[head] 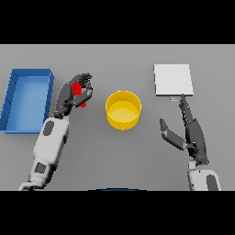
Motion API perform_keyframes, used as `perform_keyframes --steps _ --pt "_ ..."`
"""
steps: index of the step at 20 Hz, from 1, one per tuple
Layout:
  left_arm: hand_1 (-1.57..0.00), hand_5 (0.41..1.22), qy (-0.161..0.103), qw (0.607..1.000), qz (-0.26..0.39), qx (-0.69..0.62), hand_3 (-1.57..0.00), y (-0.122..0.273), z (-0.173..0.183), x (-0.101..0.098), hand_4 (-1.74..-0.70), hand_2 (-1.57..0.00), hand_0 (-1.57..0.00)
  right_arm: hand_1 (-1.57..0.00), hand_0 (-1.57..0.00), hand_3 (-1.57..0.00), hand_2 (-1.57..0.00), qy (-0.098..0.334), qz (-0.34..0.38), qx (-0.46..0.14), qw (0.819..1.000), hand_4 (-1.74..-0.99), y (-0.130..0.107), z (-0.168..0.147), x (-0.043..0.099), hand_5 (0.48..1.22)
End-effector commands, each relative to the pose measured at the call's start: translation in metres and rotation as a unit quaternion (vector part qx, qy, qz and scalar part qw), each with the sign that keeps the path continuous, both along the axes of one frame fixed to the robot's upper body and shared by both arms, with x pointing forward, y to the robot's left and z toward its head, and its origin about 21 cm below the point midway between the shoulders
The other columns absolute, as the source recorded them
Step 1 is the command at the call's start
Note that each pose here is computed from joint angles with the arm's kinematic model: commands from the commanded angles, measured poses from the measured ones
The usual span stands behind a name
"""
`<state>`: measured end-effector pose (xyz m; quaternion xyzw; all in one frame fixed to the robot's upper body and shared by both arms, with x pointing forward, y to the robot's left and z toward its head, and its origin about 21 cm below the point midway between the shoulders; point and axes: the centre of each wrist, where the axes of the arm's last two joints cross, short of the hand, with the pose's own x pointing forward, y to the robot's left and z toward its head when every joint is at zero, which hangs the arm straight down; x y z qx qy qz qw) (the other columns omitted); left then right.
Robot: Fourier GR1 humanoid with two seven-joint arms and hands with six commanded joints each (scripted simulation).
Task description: Pick up the red beaker and tilt it to pour out 1 green nut into yellow bowl. Pick up the yellow bowl and place it on the metallic measuring scale.
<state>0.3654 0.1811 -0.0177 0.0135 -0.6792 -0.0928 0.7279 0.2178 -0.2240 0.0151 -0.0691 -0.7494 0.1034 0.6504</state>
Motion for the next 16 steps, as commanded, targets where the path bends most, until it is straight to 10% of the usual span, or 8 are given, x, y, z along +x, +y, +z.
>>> perform_keyframes --steps 1,7,16 --pt "-0.70 0.949 0.001 1.000 0.011 0.008 -0.71 -0.004 -0.001 0.002 -1.44 -0.71 -0.68 0.00 0.00 0.00 0.00 -0.004 0.002 0.002 1.000 -1.285 0.001 0.001 0.000 0.683" --pt "-1.34 1.132 -0.033 0.999 0.014 0.025 -1.34 -0.014 -0.005 0.002 -1.51 -1.35 -1.34 0.00 0.00 0.00 0.00 0.001 0.006 0.002 1.000 -1.296 0.005 -0.003 0.003 0.681" --pt "-1.54 1.097 -0.102 0.994 0.021 0.029 -1.54 -0.015 0.029 0.007 -1.71 -1.54 -1.54 0.00 0.00 0.00 0.00 -0.008 0.012 -0.009 1.000 -1.255 0.008 -0.005 0.008 0.672"
